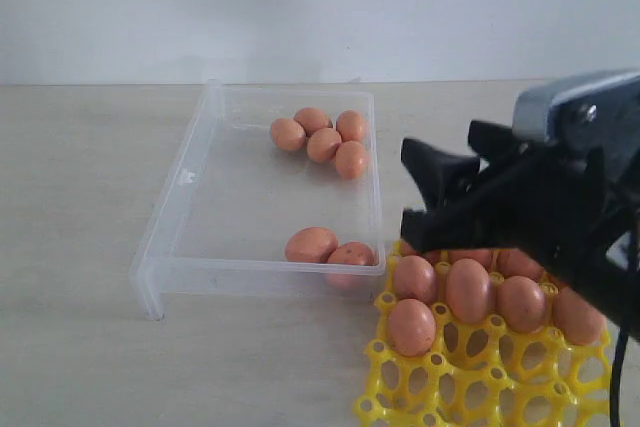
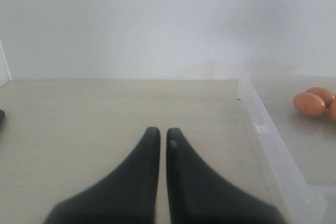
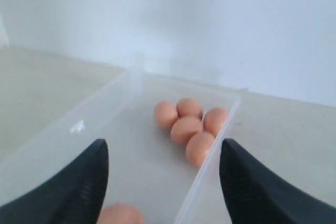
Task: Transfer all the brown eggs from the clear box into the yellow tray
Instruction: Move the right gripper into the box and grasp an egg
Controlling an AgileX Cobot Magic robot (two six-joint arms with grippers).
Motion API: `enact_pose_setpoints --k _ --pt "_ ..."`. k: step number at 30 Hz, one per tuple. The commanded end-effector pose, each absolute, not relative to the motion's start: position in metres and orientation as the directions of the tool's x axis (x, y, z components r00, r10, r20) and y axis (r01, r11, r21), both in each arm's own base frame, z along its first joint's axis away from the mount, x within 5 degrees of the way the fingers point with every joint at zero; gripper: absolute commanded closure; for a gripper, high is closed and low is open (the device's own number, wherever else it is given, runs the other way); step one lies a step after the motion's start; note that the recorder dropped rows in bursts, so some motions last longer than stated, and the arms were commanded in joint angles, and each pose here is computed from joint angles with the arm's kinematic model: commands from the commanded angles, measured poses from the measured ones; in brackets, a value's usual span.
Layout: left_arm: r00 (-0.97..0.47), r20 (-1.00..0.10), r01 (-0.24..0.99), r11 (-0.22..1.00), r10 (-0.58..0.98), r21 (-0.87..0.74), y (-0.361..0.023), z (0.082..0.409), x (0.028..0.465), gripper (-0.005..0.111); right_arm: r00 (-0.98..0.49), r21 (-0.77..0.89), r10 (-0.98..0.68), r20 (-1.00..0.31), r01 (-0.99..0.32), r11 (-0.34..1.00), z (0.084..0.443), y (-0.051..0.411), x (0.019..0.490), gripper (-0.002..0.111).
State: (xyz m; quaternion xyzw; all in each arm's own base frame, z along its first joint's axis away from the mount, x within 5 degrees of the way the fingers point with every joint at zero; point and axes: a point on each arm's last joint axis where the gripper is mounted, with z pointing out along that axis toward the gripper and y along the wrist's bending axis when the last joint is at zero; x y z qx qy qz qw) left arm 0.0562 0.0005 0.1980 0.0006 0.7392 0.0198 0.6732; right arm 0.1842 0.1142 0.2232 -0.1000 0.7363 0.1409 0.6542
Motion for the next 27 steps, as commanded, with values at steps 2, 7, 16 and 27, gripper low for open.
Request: enact_pose_setpoints --k 2,7,16,27 --pt "-0.09 -0.996 -0.026 0.999 0.029 0.032 0.001 0.197 0.056 0.103 -0.227 0.092 0.005 -0.974 -0.374 0.923 0.265 0.129 0.195 0.058" --pt "-0.09 -0.996 -0.026 0.999 0.029 0.032 0.001 0.197 0.056 0.103 -0.289 0.089 -0.116 -0.95 -0.608 0.789 0.318 0.174 0.21 0.083" --pt "-0.09 -0.996 -0.026 0.999 0.029 0.032 0.001 0.197 0.056 0.103 -0.374 0.047 -0.521 -0.767 -0.842 0.537 0.302 0.233 0.242 0.109" --pt "-0.09 -0.996 -0.026 0.999 0.029 0.032 0.001 0.197 0.056 0.103 -0.711 -0.37 -0.693 -0.118 -0.617 0.695 0.239 0.181 0.269 0.109"
